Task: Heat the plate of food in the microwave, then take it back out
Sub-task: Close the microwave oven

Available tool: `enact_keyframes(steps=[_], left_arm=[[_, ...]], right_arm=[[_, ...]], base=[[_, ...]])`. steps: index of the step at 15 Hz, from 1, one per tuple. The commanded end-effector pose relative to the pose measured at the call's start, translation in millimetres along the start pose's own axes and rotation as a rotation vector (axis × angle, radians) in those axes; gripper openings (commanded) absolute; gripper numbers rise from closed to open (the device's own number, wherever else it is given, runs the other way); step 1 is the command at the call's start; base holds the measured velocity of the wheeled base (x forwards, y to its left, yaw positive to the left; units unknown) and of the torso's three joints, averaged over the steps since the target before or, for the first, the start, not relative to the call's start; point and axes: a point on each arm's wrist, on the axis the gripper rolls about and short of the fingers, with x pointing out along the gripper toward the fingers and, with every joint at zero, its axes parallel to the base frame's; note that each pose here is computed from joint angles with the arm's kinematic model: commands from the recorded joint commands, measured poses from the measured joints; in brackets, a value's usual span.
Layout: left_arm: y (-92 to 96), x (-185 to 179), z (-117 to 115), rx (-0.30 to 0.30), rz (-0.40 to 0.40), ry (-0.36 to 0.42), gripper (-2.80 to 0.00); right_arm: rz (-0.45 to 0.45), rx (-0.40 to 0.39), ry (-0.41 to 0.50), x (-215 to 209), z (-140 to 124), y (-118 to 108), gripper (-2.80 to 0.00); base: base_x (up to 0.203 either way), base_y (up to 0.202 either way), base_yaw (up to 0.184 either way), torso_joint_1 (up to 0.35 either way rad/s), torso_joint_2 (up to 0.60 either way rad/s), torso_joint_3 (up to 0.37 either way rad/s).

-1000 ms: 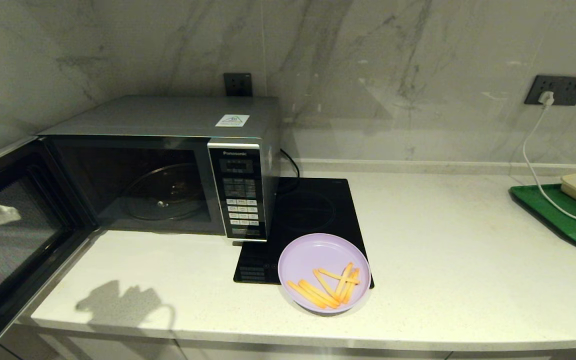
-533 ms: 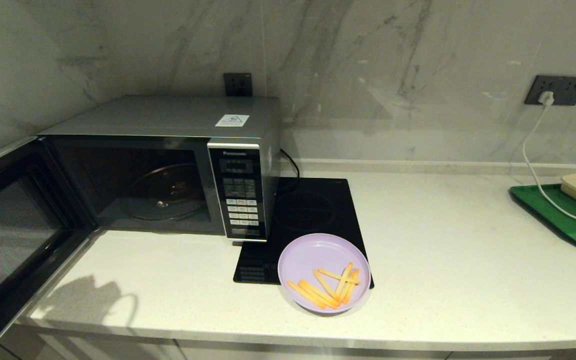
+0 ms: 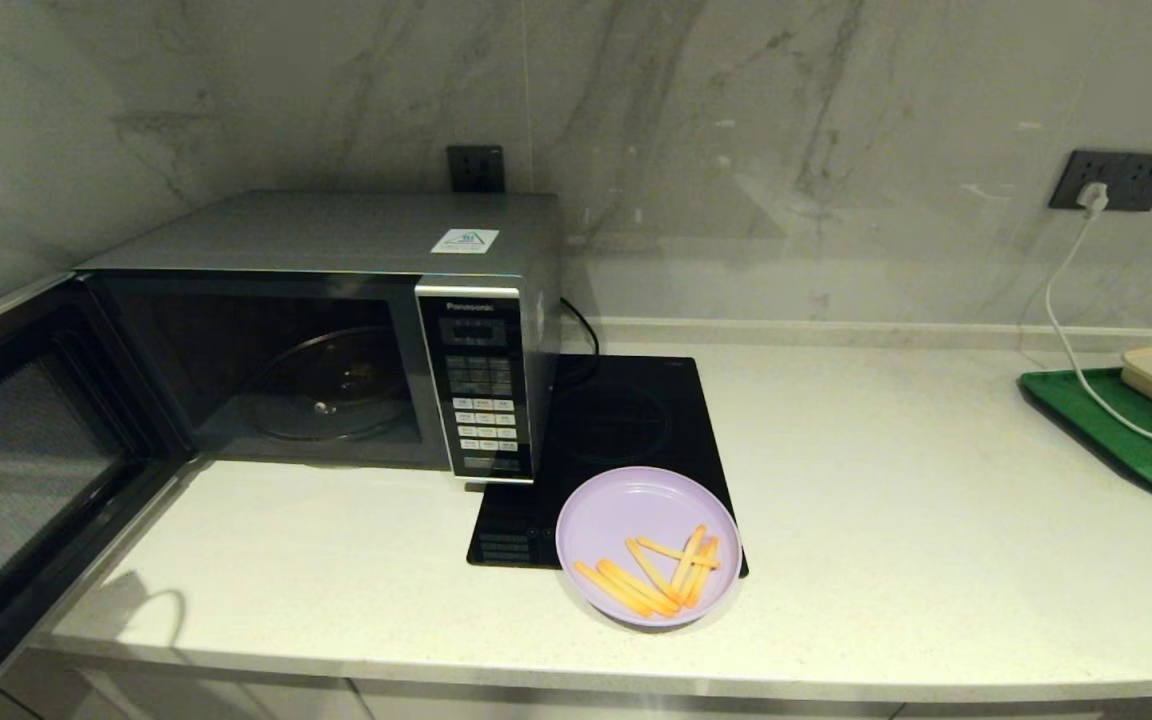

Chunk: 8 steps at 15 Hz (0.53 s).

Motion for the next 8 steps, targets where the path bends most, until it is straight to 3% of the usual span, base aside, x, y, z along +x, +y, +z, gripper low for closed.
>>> enact_keyframes(steps=[1, 8], left_arm=[[12.8, 16.9, 0.8, -0.029, 0.035, 0.037, -2.8], [19.9, 24.6, -3.5, -0.044, 0.046, 0.069, -2.8]], right_arm=[[0.0, 0.001, 0.002, 0.1, -0.1, 0.0, -2.8], [0.0, 0.001, 0.002, 0.1, -0.1, 0.0, -2.8]], base=[[0.0, 0.0, 0.0, 0.0, 0.0, 0.0], [0.0, 0.0, 0.0, 0.0, 0.0, 0.0]])
